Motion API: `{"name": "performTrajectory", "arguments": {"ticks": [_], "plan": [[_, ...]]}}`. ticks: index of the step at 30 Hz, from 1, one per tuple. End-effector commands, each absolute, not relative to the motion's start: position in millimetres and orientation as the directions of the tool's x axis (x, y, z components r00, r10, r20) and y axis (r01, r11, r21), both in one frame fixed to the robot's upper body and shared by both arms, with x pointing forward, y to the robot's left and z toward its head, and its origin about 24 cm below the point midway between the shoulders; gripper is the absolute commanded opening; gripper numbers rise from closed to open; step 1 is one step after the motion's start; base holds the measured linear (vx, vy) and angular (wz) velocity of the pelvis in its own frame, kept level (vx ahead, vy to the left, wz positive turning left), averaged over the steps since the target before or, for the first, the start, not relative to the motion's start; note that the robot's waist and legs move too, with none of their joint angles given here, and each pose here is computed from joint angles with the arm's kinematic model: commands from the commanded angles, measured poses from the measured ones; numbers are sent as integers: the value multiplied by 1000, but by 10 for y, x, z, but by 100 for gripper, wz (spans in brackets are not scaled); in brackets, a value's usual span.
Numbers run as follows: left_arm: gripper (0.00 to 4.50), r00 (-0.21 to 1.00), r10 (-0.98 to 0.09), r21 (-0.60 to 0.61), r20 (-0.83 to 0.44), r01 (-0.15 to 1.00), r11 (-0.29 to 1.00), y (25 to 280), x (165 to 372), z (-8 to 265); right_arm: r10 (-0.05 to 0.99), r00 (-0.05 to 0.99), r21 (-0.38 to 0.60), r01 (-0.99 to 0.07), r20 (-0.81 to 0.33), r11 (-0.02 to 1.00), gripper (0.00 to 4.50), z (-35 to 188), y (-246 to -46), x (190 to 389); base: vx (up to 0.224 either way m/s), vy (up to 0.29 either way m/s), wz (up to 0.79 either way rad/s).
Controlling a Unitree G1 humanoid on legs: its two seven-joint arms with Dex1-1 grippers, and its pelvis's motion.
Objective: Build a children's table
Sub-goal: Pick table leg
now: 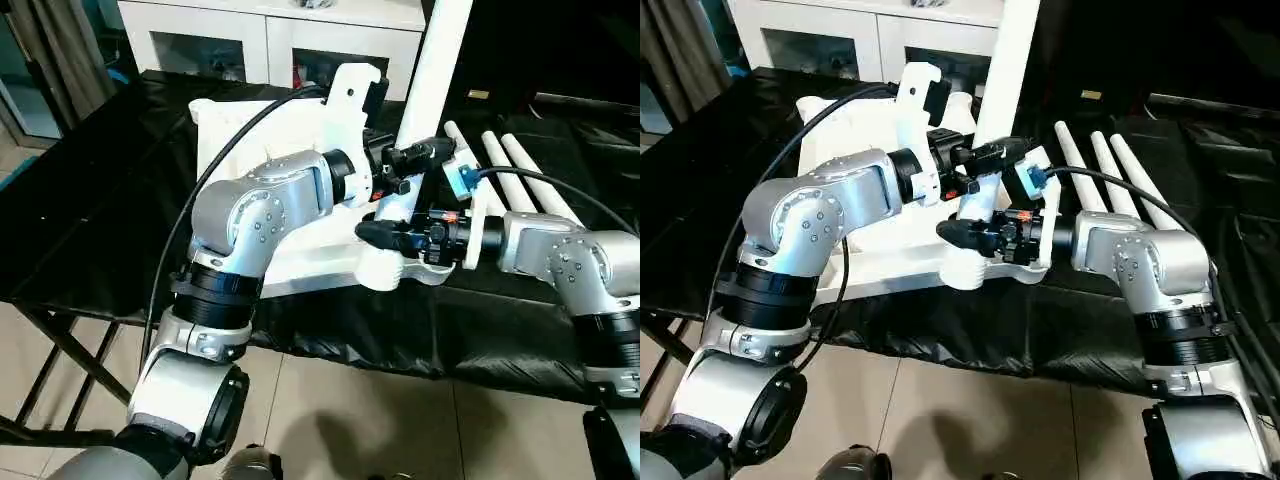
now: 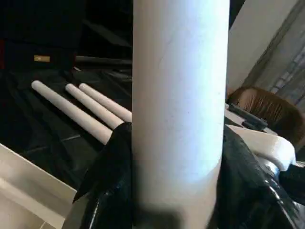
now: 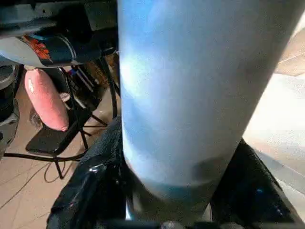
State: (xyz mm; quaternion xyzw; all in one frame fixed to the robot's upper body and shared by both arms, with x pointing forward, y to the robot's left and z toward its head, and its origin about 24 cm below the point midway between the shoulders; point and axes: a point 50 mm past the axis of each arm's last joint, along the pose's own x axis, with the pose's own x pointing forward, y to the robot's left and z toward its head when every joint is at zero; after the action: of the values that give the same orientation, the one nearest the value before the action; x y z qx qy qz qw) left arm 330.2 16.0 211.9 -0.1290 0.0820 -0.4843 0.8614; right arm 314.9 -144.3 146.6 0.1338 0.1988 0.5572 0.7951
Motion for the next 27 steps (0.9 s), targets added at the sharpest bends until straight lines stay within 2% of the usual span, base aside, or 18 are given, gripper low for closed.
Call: {"name": "performTrajectory", "arguments": {"ticks": [1, 6, 7, 9, 11, 14, 15, 18, 20, 22, 24, 25, 26, 27], "plan": [[187, 460, -888, -284, 0, 851, 441, 76, 3236, 2193, 941, 282, 434, -836, -188, 337, 190, 1425, -1438, 3115, 0, 0, 0], [187, 471, -882, -242, -19, 854, 461, 78, 3230, 2190, 941, 287, 432, -836, -182, 338, 190, 1417, -1438, 3103, 0, 0, 0], [243, 463, -886, -248, 4, 859, 448, 70, 3218, 2204, 936, 311, 425, -834, -164, 351, 190, 1417, -1435, 3102, 0, 0, 0], [257, 458, -889, -259, 22, 861, 437, 67, 3210, 2214, 931, 333, 422, -830, -151, 365, 190, 1415, -1437, 3105, 0, 0, 0], [285, 472, -874, -297, 115, 856, 423, 78, 3222, 2288, 910, 400, 401, -819, -111, 409, 190, 1420, -1439, 3124, 0, 0, 0], [292, 543, -804, -330, 243, 826, 457, 166, 3281, 2393, 853, 519, 372, -782, -54, 500, 190, 1420, -1462, 3159, 0, 0, 0], [292, 592, -739, -288, 321, 804, 520, 224, 3302, 2458, 811, 585, 380, -745, -21, 548, 190, 1414, -1494, 3178, 0, 0, 0], [292, 625, -708, -274, 328, 780, 562, 250, 3308, 2468, 785, 620, 364, -730, -3, 578, 190, 1420, -1518, 3183, 0, 0, 0], [292, 701, -622, -236, 348, 708, 666, 374, 3301, 2477, 662, 745, 258, -658, 83, 708, 190, 1468, -1614, 3151, 0, 0, 0], [292, 702, -614, -200, 360, 701, 684, 429, 3273, 2465, 626, 776, 235, -624, 74, 745, 190, 1460, -1635, 3131, 0, 0, 0], [292, 703, -627, -77, 335, 684, 725, 575, 3203, 2342, 527, 847, 129, -531, 72, 837, 190, 1438, -1665, 3088, 0, 0, 0], [292, 736, -604, -48, 306, 645, 762, 681, 3200, 2238, 525, 850, 133, -524, 24, 842, 190, 1397, -1656, 3056, 0, 0, 0], [292, 804, -532, -3, 266, 553, 833, 877, 3195, 2057, 513, 858, 149, -502, -39, 852, 190, 1337, -1656, 3005, 0, 0, 0], [292, 804, -532, -3, 266, 553, 833, 877, 3195, 2057, 513, 858, 149, -502, -39, 852, 190, 1337, -1656, 3005, 0, 0, 0]]}}
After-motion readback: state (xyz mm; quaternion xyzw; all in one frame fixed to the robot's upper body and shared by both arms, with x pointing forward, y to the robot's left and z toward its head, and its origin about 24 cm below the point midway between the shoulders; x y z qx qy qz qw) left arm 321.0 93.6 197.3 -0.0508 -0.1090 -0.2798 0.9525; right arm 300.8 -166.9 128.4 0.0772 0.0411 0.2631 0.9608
